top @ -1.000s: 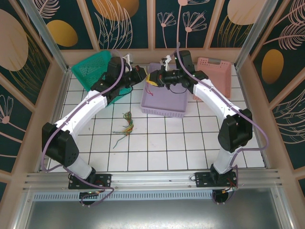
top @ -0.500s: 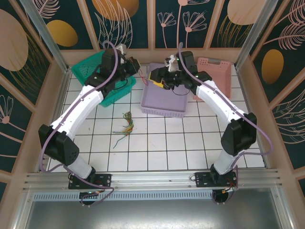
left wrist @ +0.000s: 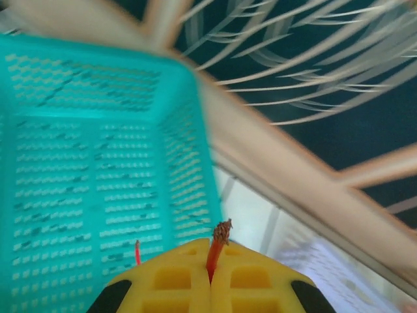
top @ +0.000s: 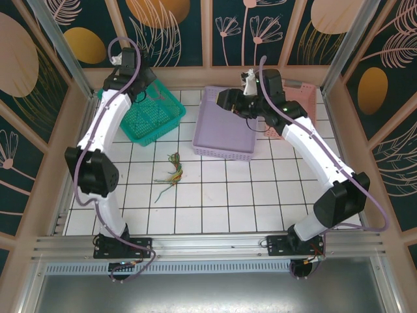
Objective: Untangle the cables
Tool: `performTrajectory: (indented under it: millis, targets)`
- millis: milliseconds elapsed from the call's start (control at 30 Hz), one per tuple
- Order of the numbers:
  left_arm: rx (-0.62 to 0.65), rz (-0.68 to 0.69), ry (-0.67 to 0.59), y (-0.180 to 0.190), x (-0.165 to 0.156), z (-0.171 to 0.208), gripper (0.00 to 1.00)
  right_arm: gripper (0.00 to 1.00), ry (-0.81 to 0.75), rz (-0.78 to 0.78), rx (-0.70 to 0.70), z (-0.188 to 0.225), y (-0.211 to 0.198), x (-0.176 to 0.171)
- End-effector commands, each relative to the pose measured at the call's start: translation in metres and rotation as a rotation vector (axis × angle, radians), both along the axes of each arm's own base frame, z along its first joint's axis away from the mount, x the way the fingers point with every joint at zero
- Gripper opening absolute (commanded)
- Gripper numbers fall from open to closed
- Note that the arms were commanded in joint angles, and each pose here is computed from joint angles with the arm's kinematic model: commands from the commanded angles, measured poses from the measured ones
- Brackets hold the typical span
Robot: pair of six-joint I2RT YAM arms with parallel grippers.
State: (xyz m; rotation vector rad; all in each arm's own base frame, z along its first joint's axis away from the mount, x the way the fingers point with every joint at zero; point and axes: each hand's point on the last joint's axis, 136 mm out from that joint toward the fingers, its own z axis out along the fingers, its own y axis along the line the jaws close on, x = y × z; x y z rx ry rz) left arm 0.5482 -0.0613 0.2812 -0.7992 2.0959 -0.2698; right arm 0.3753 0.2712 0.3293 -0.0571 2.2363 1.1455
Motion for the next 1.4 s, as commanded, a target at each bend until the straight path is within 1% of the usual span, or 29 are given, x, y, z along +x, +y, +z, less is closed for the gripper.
performTrajectory:
  millis: [0,100,200,267,300,333,367,400,467,500,567,600,733,800,867,900,967,1000,1100,1167,1267,1333,1367]
  targets:
    - [0.045,0.159,0.208,0.039,-0.012,-0.046,0.00,0.54,0.041,-0.009,-0.052,-0.021,-0.004,0.003]
    - [0.034,0.186,0.284,0.044,-0.004,-0.079,0.00,0.54,0.062,-0.017,-0.064,-0.028,-0.006,0.005]
    - [-0.013,0.206,0.310,0.049,0.008,-0.105,0.01,0.55,0.082,-0.026,-0.074,-0.035,-0.008,0.006]
    - [-0.051,0.224,0.323,0.054,0.018,-0.122,0.03,0.54,0.096,-0.030,-0.080,-0.040,-0.009,0.007]
    - [-0.081,0.228,0.328,0.057,0.025,-0.132,0.08,0.55,0.102,-0.032,-0.083,-0.042,-0.009,0.007]
    - [-0.111,0.225,0.329,0.059,0.032,-0.140,0.16,0.55,0.106,-0.035,-0.085,-0.043,-0.009,0.007]
    - [-0.144,0.218,0.327,0.059,0.040,-0.147,0.30,0.55,0.109,-0.040,-0.087,-0.044,-0.010,0.008]
    - [-0.174,0.215,0.321,0.060,0.048,-0.152,0.41,0.55,0.111,-0.042,-0.090,-0.046,-0.011,0.009]
    - [-0.202,0.190,0.279,0.059,0.064,-0.149,0.62,0.55,0.110,-0.045,-0.093,-0.046,-0.011,0.009]
    - [-0.204,0.183,0.257,0.059,0.069,-0.142,0.70,0.55,0.110,-0.046,-0.095,-0.047,-0.012,0.009]
    - [-0.211,0.158,0.185,0.057,0.080,-0.121,0.80,0.55,0.111,-0.047,-0.099,-0.049,-0.012,0.010]
    - [-0.209,0.155,0.167,0.057,0.079,-0.111,0.82,0.55,0.110,-0.045,-0.101,-0.050,-0.012,0.010]
    - [-0.186,0.149,0.107,0.059,0.063,-0.071,0.82,0.55,0.095,-0.050,-0.116,-0.054,-0.014,0.012]
    - [-0.172,0.133,0.065,0.053,0.047,-0.046,0.79,0.54,0.077,-0.051,-0.150,-0.060,-0.017,0.012]
    - [-0.173,0.103,0.057,0.041,0.029,-0.033,0.75,0.52,0.057,-0.051,-0.188,-0.068,-0.021,0.011]
    - [-0.171,0.088,0.062,0.035,0.019,-0.029,0.74,0.51,0.045,-0.049,-0.204,-0.071,-0.023,0.010]
    - [-0.157,0.048,0.104,0.012,-0.010,-0.030,0.70,0.49,0.021,-0.040,-0.239,-0.081,-0.025,0.003]
    - [-0.151,0.027,0.126,0.000,-0.024,-0.035,0.69,0.49,0.011,-0.035,-0.251,-0.086,-0.026,0.000]
    - [-0.168,-0.021,0.224,-0.033,-0.084,-0.062,0.65,0.48,-0.036,0.005,-0.295,-0.096,-0.018,-0.019]
    - [-0.261,-0.033,0.278,-0.051,-0.135,-0.082,0.64,0.48,-0.066,0.058,-0.329,-0.105,-0.005,-0.037]
    - [-0.386,-0.014,0.355,-0.066,-0.198,-0.115,0.62,0.48,-0.080,0.139,-0.359,-0.124,0.013,-0.063]
    - [-0.452,-0.047,0.374,-0.079,-0.223,-0.131,0.64,0.48,-0.059,0.179,-0.364,-0.139,0.023,-0.078]
    - [-0.459,-0.094,0.377,-0.088,-0.229,-0.138,0.65,0.48,-0.046,0.190,-0.359,-0.145,0.027,-0.084]
